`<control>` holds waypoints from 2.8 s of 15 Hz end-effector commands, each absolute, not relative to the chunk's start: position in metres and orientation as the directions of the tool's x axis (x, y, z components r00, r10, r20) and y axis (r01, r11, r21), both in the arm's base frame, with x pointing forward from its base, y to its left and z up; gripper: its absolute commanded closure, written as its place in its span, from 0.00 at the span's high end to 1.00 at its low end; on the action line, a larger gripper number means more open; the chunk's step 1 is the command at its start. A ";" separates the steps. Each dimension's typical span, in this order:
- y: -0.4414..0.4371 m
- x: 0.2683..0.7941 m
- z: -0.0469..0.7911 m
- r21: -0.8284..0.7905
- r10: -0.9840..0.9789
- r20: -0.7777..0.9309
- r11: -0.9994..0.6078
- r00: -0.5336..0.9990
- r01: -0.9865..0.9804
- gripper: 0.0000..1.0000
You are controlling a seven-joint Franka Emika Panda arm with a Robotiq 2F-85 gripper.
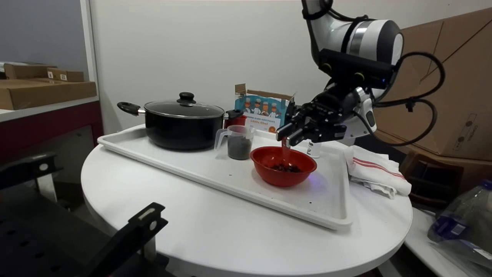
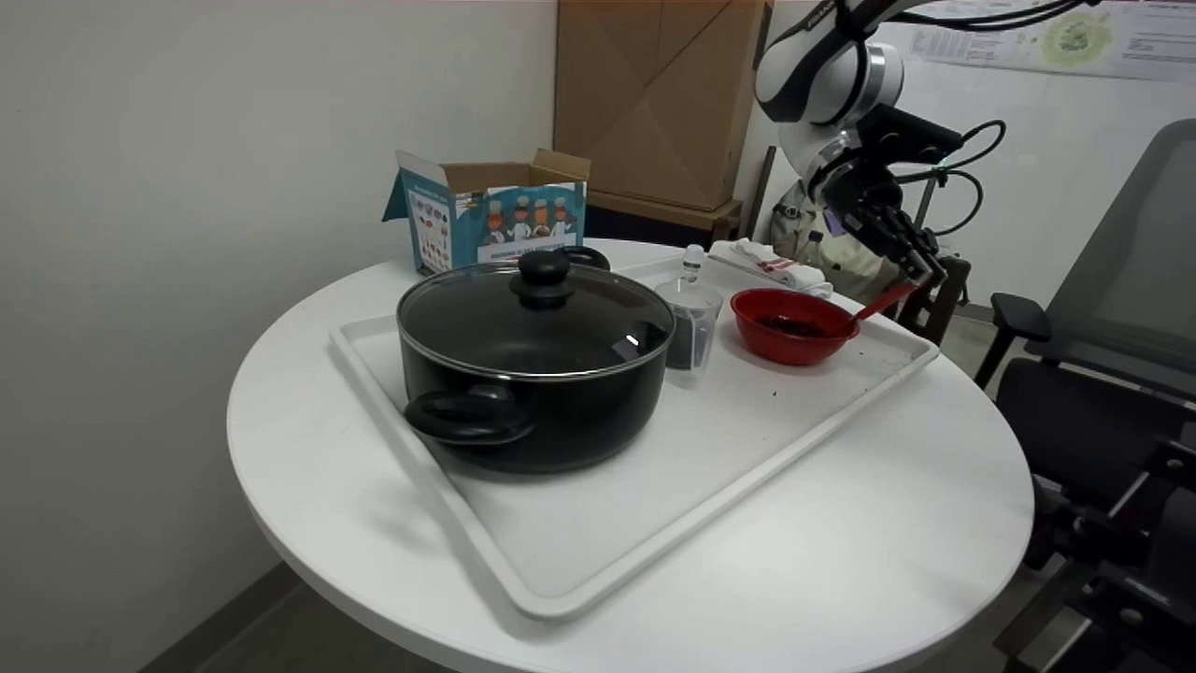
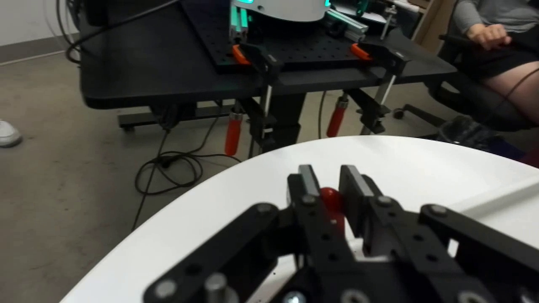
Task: Use the spoon to scoop some things from the bowl and put in the jug
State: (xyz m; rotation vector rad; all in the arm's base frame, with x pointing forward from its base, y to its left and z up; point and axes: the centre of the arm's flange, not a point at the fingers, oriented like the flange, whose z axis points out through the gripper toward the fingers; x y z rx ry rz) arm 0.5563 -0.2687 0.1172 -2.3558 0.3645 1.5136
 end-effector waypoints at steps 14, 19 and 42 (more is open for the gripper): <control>-0.225 0.588 0.096 0.118 -0.043 -0.781 -0.990 0.622 0.080 0.05; -0.214 0.590 0.106 0.116 -0.020 -0.762 -0.988 0.647 0.106 0.05; -0.168 0.584 0.162 -0.082 0.096 -0.641 -0.995 0.761 0.057 0.05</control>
